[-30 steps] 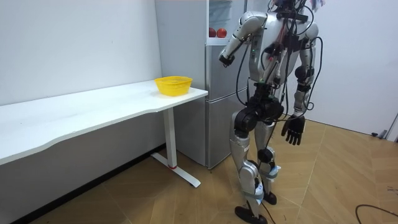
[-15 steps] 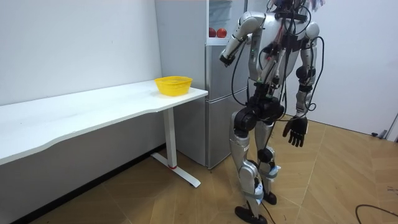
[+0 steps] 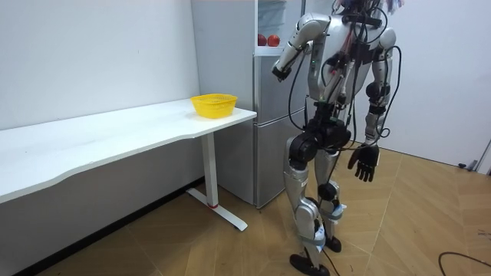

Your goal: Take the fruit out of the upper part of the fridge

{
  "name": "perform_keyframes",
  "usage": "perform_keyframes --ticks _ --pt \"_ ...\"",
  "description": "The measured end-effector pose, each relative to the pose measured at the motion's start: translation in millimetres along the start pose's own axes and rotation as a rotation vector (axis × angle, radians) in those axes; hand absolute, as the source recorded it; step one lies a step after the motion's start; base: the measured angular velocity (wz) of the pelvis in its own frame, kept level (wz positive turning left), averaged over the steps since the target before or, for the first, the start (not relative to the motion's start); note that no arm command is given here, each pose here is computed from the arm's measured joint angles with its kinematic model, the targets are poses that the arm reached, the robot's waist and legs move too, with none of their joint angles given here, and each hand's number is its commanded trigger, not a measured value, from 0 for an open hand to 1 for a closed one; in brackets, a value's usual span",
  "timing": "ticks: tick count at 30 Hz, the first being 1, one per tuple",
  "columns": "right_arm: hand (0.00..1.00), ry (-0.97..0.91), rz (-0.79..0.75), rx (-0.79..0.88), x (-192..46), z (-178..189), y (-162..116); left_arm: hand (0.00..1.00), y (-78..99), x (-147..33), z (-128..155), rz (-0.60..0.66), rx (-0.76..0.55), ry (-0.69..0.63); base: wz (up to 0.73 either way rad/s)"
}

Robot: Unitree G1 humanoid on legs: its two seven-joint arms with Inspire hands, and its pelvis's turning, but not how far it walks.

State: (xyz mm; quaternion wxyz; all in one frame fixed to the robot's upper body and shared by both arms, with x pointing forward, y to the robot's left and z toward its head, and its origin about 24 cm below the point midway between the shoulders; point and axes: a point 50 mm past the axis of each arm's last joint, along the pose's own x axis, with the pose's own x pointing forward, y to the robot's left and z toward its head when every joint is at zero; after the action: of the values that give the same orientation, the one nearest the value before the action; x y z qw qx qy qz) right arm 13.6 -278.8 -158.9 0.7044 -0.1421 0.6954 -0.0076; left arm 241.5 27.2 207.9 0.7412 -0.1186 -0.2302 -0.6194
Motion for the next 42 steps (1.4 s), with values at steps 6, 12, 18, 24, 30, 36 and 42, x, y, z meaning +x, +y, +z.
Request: perform_keyframes --ticks 6,12,18,24,30,36,42 --pt "0.0 -0.009 -0.01 0.046 -0.5 1.3 -4.5 0.0 13.9 -12.7 28.4 0.078 0.184 0.006 -0.03" --pt "0.0 0.011 -0.021 0.11 -0.9 -12.9 -3.4 0.0 26.8 -38.5 82.8 0.239 0.406 -0.071 0.11" --pt "0.0 0.023 -0.029 0.054 -1.2 -15.1 -4.6 0.0 32.5 -54.9 104.4 0.353 0.504 -0.09 0.12" --pt "0.0 0.038 -0.05 0.031 -0.9 -17.7 -2.2 0.0 35.5 -78.0 117.9 0.532 0.609 -0.1 0.21" --pt "0.0 0.061 -0.078 0.003 -1.0 -26.6 2.4 0.0 41.5 -115.9 129.3 0.797 0.73 -0.073 0.22" --pt "0.0 0.074 -0.093 0.009 -2.6 -38.3 4.2 0.0 33.8 -159.0 156.4 1.098 0.929 -0.101 0.17" --pt "0.0 0.086 -0.115 0.037 -3.6 -47.8 9.2 0.0 13.4 -212.0 173.3 1.447 1.105 -0.111 0.24"
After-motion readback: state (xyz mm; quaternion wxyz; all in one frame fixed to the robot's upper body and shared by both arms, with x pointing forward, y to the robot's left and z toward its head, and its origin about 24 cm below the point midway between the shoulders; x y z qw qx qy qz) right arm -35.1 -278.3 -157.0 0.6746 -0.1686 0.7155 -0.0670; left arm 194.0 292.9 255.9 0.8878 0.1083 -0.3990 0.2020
